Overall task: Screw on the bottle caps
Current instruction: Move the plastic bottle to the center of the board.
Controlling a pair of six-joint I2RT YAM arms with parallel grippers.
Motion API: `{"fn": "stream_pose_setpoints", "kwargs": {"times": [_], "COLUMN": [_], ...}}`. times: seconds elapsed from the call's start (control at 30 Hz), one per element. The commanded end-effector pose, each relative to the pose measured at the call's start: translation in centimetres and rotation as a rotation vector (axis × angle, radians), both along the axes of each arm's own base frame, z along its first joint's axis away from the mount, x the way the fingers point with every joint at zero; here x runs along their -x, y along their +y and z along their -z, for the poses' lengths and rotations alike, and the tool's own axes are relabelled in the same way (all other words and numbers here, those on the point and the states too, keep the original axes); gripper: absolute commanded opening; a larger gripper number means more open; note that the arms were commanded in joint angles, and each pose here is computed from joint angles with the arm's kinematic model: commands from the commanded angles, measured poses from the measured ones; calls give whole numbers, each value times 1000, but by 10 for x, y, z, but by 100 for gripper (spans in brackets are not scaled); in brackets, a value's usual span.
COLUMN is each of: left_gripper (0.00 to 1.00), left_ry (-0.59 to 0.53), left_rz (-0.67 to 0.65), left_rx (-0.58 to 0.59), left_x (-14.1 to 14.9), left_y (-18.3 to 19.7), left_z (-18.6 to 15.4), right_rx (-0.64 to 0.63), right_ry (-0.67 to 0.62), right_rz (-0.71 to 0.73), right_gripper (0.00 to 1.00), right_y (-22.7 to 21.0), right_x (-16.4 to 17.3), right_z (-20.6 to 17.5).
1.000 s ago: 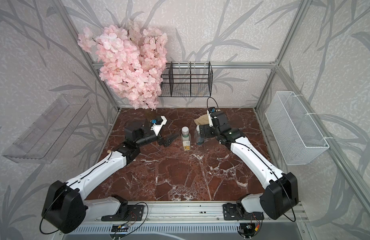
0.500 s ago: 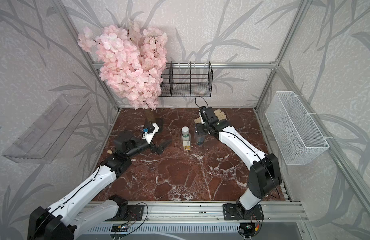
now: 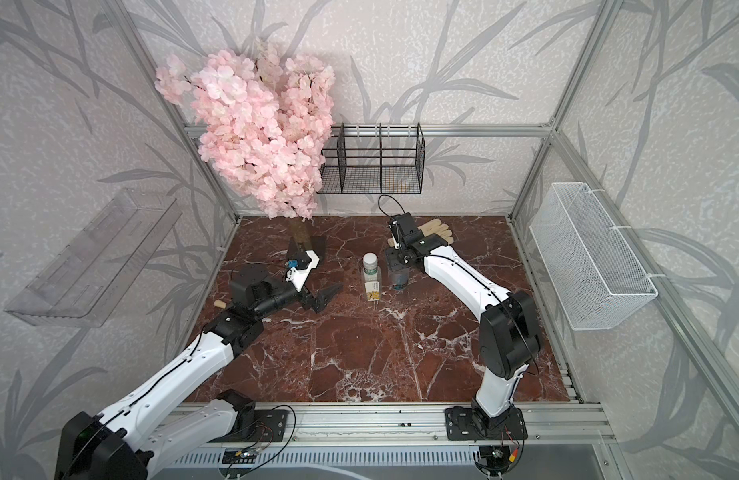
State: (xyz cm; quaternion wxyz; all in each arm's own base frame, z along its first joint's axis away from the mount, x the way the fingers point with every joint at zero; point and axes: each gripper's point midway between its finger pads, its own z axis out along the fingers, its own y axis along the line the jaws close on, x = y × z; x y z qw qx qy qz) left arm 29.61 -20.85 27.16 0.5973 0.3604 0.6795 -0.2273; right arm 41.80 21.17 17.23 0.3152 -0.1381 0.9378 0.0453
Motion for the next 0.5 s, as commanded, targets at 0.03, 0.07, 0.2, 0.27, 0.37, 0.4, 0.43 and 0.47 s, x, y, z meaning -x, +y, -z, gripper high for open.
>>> {"fn": "stream_pose_setpoints", "kwargs": {"times": [0.03,0.07,0.2,0.27,0.37,0.4,0.43,0.47], "left_gripper": [100,100,100,100,100,100,100,100], "left_ry": [-13,-11,-9,-7,-8,-8,-8,-7], "left_rz": [-12,-11,-10,-9,-10,-10,-11,-10], "left_rx": [-6,-7,-8,-9,-8,-8,-8,-8], "left_x": [1,1,1,1,1,0,0,1], "left_y": [4,4,4,3,3,3,4,3], "left_z": [0,1,1,2,1,1,1,1], "right_rx": [7,8,12,14,28,33,38,46], "right_ry": [-11,-10,-6,-7,-15,-16,-19,-22], "right_rz": [-11,-9,-4,-4,-1,-1,0,3], "right_gripper": [66,64,59,56,51,49,48,45], "right_y": [5,6,5,5,5,5,5,4], "right_x": [-7,-8,-8,-8,-8,-8,-8,-8], "right_z": [-3,-2,2,3,4,5,5,4]}}
